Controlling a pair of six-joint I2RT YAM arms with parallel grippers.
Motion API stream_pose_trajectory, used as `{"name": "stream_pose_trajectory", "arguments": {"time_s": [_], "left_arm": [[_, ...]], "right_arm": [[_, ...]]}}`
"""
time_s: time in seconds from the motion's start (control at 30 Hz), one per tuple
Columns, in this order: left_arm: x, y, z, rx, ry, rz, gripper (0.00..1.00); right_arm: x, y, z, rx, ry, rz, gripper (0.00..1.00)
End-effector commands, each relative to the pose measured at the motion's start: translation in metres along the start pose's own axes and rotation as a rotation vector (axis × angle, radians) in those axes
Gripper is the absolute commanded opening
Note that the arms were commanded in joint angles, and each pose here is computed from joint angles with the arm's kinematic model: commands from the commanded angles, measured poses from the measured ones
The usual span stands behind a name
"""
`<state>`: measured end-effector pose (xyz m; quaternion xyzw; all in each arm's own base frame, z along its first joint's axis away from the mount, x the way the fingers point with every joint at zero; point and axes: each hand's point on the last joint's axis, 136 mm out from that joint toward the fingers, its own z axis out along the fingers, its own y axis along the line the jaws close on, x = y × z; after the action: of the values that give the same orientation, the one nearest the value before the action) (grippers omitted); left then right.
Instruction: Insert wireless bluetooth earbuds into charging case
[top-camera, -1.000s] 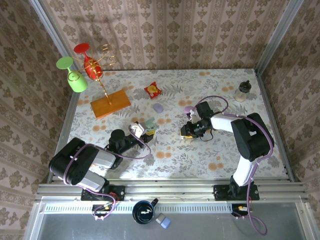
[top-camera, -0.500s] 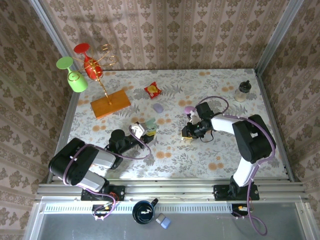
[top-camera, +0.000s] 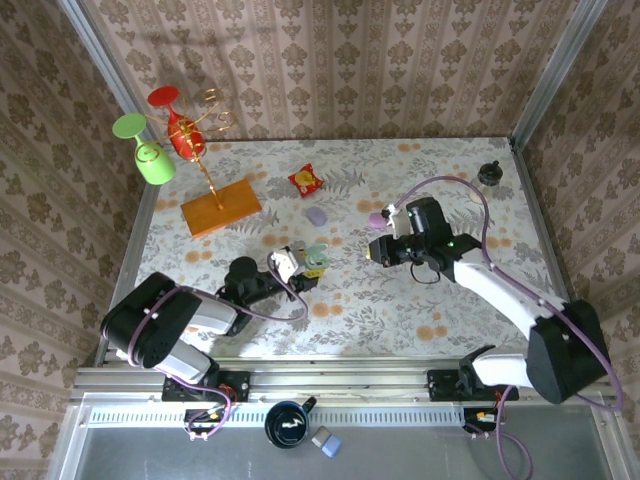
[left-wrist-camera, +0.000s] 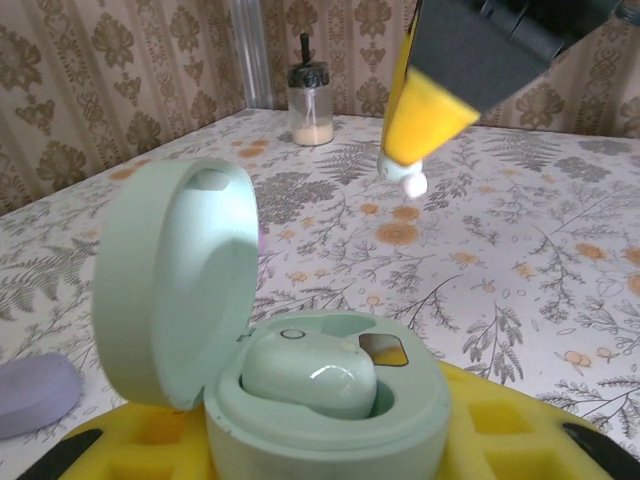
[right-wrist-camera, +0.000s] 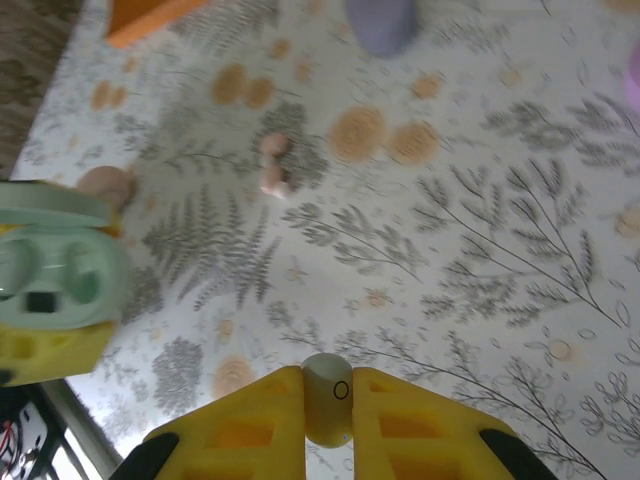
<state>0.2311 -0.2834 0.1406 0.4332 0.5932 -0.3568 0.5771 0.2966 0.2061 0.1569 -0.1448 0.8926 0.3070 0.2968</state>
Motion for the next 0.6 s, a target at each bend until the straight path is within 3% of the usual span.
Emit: {"name": "stream_pose_trajectory", "arguments": {"time_s": [0.0, 0.27, 0.57], "left_arm": [[-0.016, -0.013, 0.007, 0.086, -0.050, 0.006, 0.26], [-0.030, -0.028, 0.012, 0.145, -0.082, -0.007, 0.26], [-0.039, -0.037, 0.011, 0.179, -0.104, -0.018, 0.23]], "right_arm": [[-0.012, 0.021, -0.015, -0.024, -0.091, -0.150, 0.16], [-0.012, 0.082, -0.028, -0.179, -0.125, -0.327, 0.17], [-0.005, 0.107, -0.017, -0.252, -0.092, -0.381, 0.16]]}}
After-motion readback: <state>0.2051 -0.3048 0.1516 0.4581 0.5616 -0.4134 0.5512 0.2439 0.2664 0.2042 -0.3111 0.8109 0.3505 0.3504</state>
